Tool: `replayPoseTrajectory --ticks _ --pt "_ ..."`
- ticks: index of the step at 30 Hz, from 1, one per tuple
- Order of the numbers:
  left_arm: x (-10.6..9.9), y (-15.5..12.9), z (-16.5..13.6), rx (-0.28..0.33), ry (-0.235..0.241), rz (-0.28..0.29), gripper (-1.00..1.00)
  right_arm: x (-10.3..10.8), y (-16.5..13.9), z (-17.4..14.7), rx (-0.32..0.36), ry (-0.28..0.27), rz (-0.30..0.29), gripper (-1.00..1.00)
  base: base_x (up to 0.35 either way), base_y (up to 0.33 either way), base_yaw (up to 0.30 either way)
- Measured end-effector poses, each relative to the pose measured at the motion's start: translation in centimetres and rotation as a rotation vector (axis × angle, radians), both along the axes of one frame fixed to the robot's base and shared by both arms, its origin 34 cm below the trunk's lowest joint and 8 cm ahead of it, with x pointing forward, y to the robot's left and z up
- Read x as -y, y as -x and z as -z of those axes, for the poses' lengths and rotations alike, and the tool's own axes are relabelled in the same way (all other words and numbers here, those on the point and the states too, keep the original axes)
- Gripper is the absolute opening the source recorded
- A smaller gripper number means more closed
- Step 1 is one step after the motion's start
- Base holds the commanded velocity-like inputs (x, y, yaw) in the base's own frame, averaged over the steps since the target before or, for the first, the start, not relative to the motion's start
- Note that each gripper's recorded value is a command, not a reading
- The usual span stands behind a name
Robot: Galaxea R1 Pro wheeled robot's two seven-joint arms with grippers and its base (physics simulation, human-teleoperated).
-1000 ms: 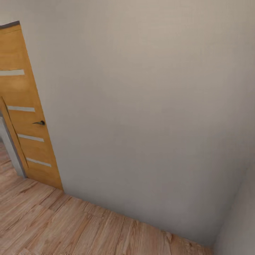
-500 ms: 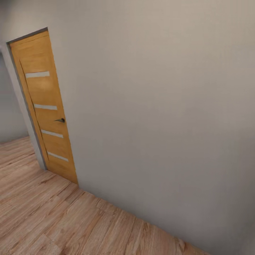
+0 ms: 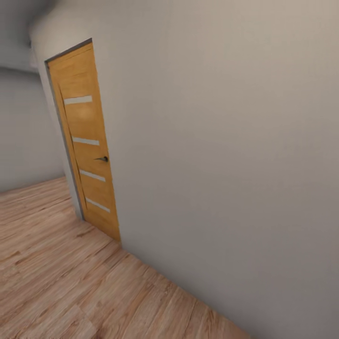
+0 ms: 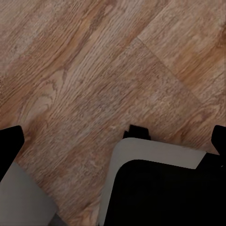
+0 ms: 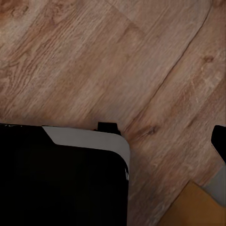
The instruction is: Move the two storage containers from the living room to the garage. In the garage, place one container on the floor and stack the other container on top of it (either order is fine).
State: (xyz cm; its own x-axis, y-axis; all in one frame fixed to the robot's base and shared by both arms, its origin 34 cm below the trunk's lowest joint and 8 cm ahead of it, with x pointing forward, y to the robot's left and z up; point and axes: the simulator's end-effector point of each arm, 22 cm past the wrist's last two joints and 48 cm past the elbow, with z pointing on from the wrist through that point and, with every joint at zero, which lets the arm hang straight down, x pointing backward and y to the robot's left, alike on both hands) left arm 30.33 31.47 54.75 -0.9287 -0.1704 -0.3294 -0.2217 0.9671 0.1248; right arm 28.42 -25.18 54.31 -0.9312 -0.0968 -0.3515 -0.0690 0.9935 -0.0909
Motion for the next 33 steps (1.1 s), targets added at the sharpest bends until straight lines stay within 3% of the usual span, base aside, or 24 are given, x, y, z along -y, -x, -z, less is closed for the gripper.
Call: replayPoseTrajectory --ticks 33 --pt "0.12 0.00 0.01 0.000 0.001 0.000 1.00 -0.17 -0.04 -0.01 0.001 -0.002 -0.002 1.00 0.209 0.000 0.269"
